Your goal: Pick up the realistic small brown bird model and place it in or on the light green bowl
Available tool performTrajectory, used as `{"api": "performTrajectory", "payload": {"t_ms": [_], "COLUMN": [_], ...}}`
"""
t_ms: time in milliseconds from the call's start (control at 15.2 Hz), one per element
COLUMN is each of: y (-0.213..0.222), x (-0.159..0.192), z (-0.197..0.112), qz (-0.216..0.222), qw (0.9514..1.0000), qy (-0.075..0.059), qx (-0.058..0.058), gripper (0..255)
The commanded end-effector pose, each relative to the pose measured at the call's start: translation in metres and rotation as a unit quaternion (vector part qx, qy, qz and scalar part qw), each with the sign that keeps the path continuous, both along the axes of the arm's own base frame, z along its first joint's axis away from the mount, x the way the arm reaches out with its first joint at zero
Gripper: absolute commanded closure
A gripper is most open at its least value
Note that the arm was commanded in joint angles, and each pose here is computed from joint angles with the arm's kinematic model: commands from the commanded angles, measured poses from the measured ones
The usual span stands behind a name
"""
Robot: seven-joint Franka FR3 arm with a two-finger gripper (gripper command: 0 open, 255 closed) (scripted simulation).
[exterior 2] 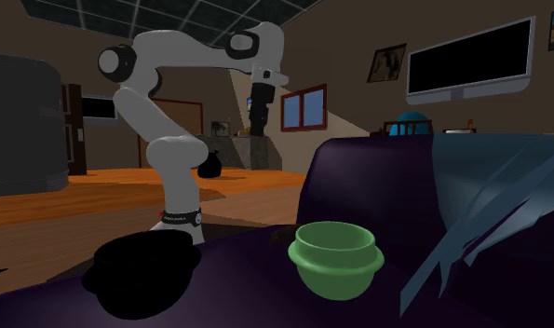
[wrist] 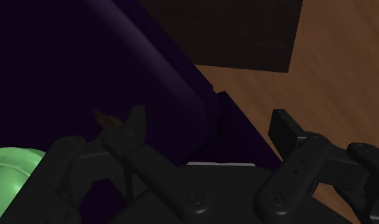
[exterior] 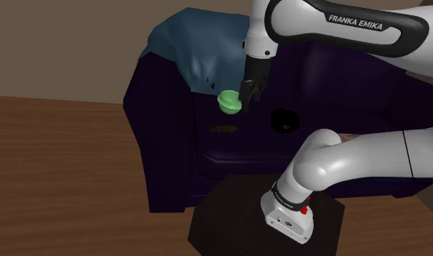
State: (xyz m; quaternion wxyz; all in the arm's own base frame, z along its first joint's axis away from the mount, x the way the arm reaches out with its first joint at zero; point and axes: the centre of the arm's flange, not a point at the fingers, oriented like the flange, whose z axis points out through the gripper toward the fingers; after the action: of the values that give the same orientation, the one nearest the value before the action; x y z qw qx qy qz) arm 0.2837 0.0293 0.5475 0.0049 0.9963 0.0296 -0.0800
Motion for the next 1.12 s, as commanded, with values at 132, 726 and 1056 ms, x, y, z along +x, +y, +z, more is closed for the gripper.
{"api": "performTrajectory", "payload": {"t_ms": [132,726,1056], "y": [-0.014,-0.072,-0.1], "x": [0.003,0.031,0.056], "z": [-0.021,-0.113,-0.164], "qz": [0.029,0.158,0.228], "qw": [0.9995,0.9862,0.971], "qy": [-0.009,-0.048,-0.07], "qx": [0.002,0.01,0.014], "gripper": [0,0,0]}}
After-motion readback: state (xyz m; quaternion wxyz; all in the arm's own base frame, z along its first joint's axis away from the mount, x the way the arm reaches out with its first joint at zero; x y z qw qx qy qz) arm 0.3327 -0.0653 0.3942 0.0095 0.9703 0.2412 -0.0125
